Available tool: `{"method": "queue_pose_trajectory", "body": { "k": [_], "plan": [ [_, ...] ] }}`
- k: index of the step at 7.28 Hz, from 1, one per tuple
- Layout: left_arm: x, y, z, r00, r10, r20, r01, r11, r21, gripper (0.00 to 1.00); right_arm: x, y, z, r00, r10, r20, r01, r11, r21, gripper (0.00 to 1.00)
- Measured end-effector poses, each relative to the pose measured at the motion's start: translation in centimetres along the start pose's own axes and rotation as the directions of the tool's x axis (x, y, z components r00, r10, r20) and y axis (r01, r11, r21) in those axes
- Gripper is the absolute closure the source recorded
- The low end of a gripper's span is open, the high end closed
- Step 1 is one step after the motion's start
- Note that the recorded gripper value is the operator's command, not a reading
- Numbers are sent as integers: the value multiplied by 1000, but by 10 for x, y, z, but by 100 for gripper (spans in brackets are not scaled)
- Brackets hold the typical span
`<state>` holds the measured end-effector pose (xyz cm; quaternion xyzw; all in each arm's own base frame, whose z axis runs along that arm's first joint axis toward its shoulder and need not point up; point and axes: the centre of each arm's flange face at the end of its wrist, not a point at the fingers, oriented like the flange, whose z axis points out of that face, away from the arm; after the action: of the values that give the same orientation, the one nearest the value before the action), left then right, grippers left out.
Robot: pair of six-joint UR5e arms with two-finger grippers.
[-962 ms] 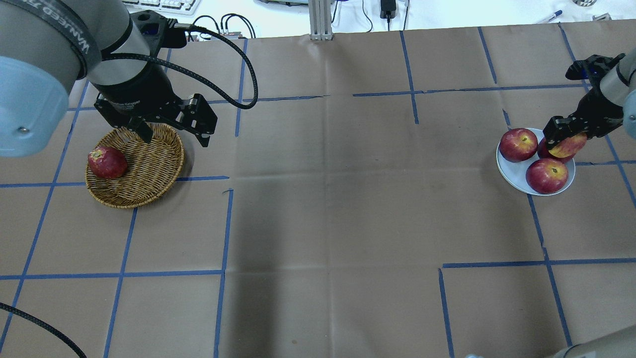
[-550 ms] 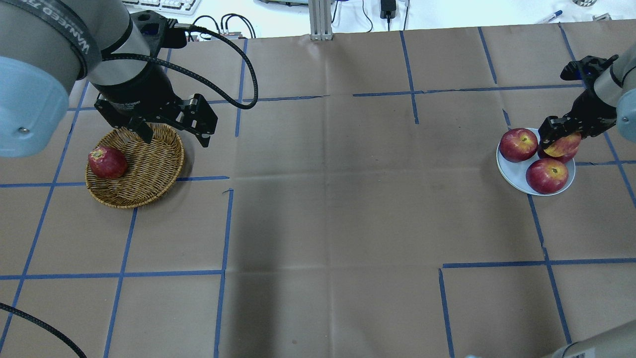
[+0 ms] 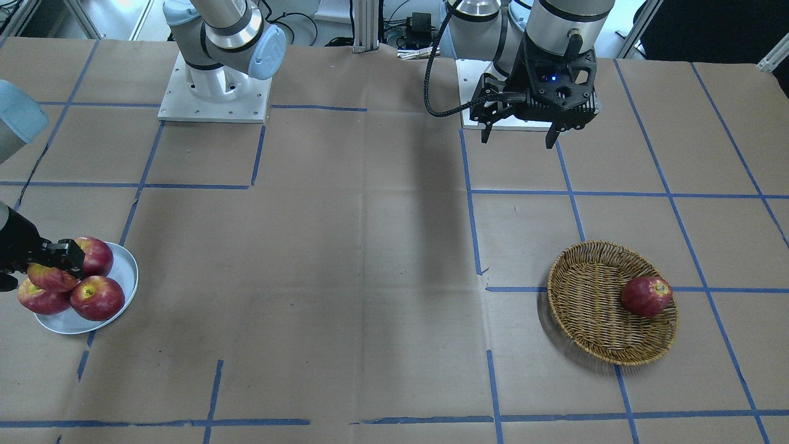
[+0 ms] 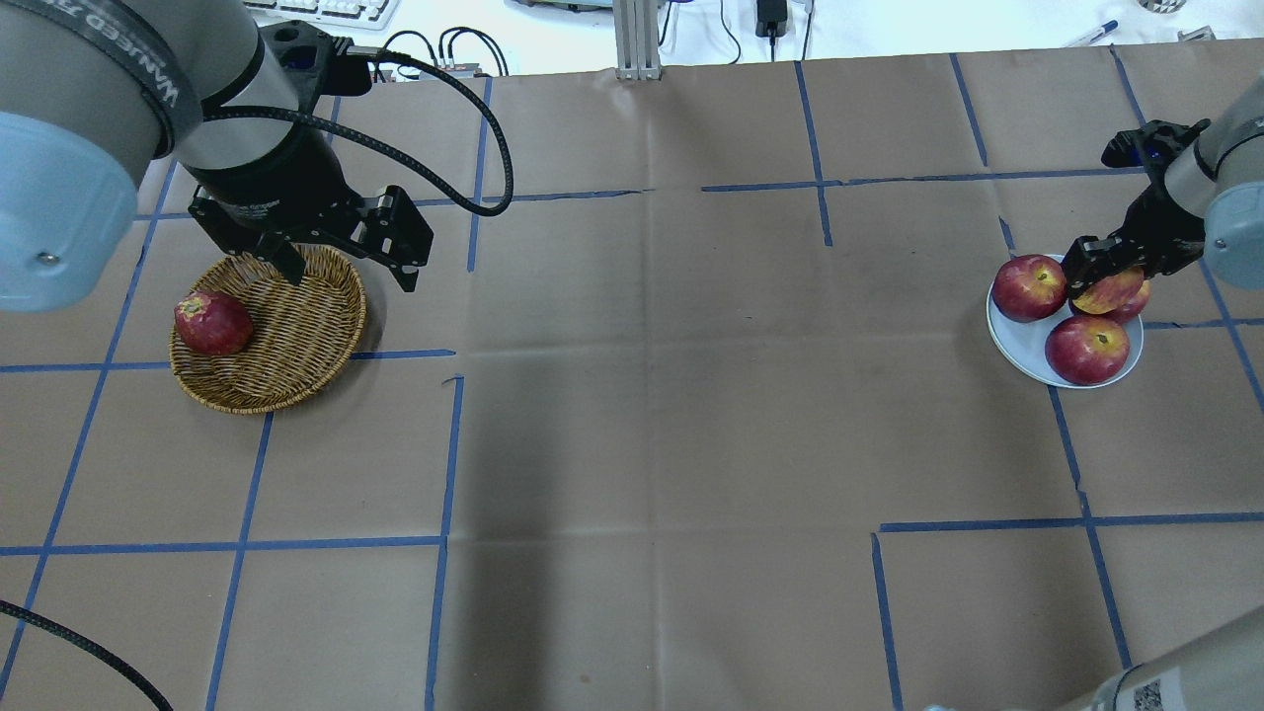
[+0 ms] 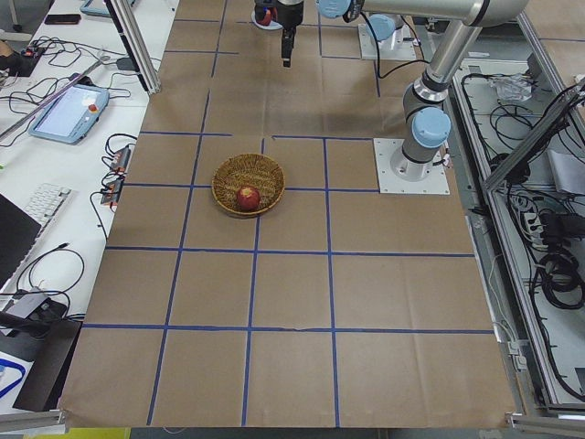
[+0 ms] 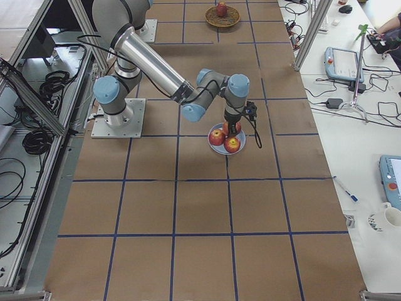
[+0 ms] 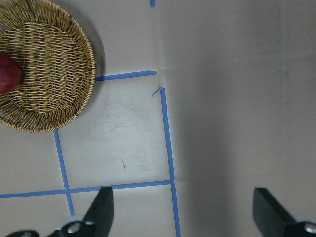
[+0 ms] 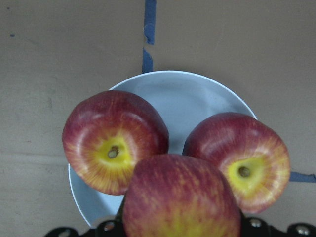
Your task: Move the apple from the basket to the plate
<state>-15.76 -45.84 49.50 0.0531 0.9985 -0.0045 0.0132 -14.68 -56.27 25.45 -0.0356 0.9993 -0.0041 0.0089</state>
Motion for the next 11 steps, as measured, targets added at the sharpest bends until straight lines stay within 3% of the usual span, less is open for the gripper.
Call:
{"method": "queue_pose_trajectory", "body": {
  "k": [3,5,8,10,11],
  "plan": [
    [0,0,0,1000,-5,-1,5,1000,0,0,-5,4,-20,1000,1,1,-1,1000,-3,0],
    [0,0,0,1000,-6,-1,6,1000,0,0,-33,14,-71,1000,-5,0,5,1000,2,0],
    [0,0,0,1000,-8,-2,8,1000,0,0,-125,38,-157,996,94,7,-94,995,-20,0],
    [0,0,0,1000,-9,-2,9,1000,0,0,-217,52,-185,991,135,4,-135,990,-35,0],
    [0,0,0,1000,-9,-2,9,1000,-1,0,-256,61,-193,993,118,2,-118,993,-31,0]
  ]
}}
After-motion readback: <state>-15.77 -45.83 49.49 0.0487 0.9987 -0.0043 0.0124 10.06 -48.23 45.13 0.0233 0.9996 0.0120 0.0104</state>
